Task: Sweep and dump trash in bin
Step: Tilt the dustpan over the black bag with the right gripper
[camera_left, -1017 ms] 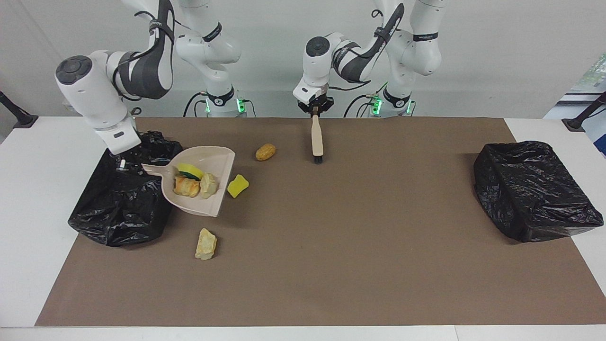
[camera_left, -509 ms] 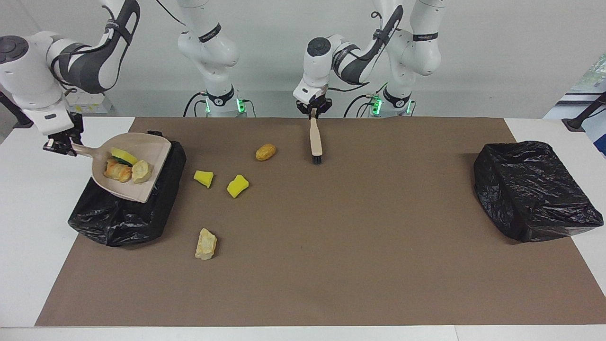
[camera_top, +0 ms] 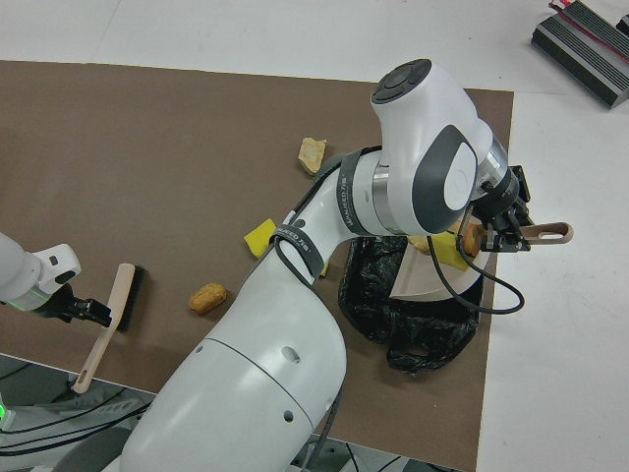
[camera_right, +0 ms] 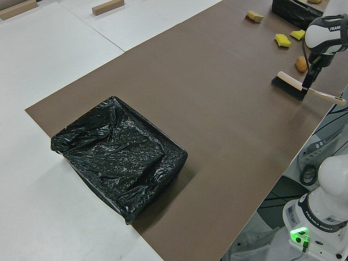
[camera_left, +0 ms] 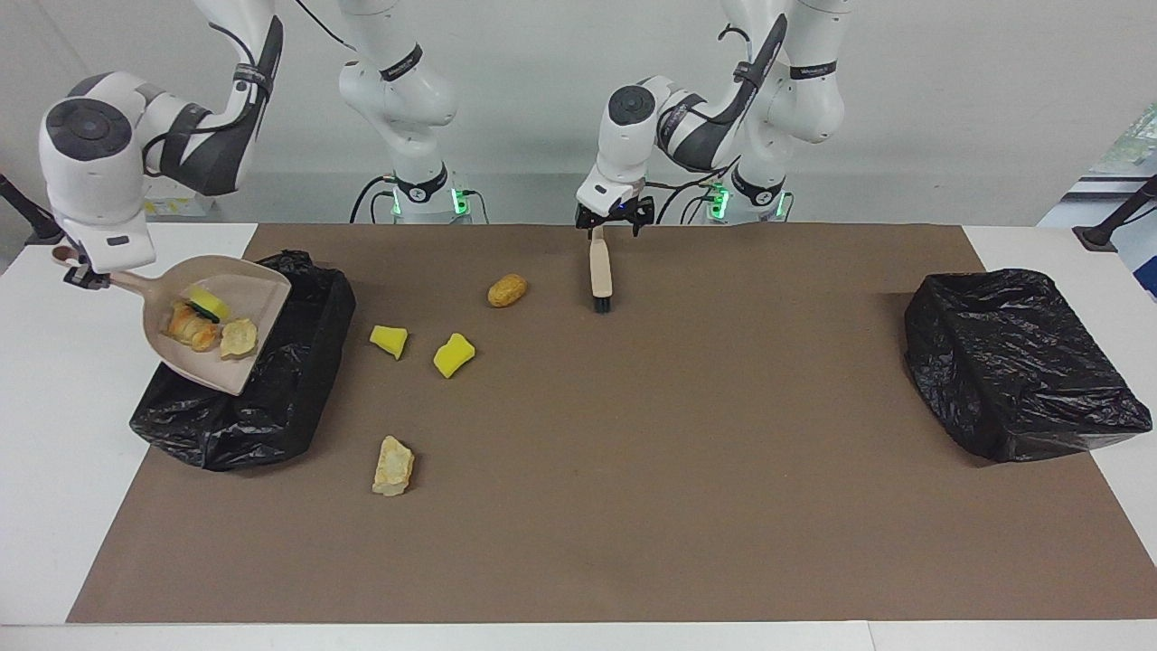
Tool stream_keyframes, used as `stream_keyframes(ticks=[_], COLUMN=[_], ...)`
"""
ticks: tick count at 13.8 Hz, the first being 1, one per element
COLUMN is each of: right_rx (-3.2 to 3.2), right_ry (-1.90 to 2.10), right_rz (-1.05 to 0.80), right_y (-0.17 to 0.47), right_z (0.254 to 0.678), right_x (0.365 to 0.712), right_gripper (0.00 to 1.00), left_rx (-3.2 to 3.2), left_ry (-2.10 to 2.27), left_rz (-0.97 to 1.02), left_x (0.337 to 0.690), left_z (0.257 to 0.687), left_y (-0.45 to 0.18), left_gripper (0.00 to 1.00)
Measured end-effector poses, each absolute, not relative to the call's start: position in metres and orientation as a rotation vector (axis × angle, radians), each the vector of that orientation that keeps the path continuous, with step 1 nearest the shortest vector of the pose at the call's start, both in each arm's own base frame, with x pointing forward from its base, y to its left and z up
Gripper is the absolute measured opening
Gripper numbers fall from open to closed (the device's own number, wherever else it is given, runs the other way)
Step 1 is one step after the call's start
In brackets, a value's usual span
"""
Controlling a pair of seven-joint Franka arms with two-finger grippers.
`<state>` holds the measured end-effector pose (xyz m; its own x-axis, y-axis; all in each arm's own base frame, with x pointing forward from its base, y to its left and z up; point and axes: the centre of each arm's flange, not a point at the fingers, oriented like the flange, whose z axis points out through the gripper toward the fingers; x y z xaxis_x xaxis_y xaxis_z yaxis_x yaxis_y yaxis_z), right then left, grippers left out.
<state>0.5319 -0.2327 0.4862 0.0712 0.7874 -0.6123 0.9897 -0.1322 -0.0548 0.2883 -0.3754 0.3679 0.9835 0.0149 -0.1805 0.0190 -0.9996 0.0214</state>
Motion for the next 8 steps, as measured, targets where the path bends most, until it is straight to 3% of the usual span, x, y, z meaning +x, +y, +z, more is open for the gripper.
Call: stream_keyframes(ticks=[4, 8], right_rx=[1.846, 1.797], right_ry=[1.762, 1.735], right_rz=[-0.867, -0.877], right_y=[-0.194, -0.194], right_z=[0.492, 0.522], right_x=[0.543, 0.540], right_gripper=[0.32, 0.32], left_rx=[3.129, 3.103], left_ry=[-0.016, -0.113], left_rz=[-0.159, -0.097], left_x=[0.378, 0.467], left_z=[0.400, 0.434], left_y=[-0.306, -0.177], left_gripper=[1.00, 1.00])
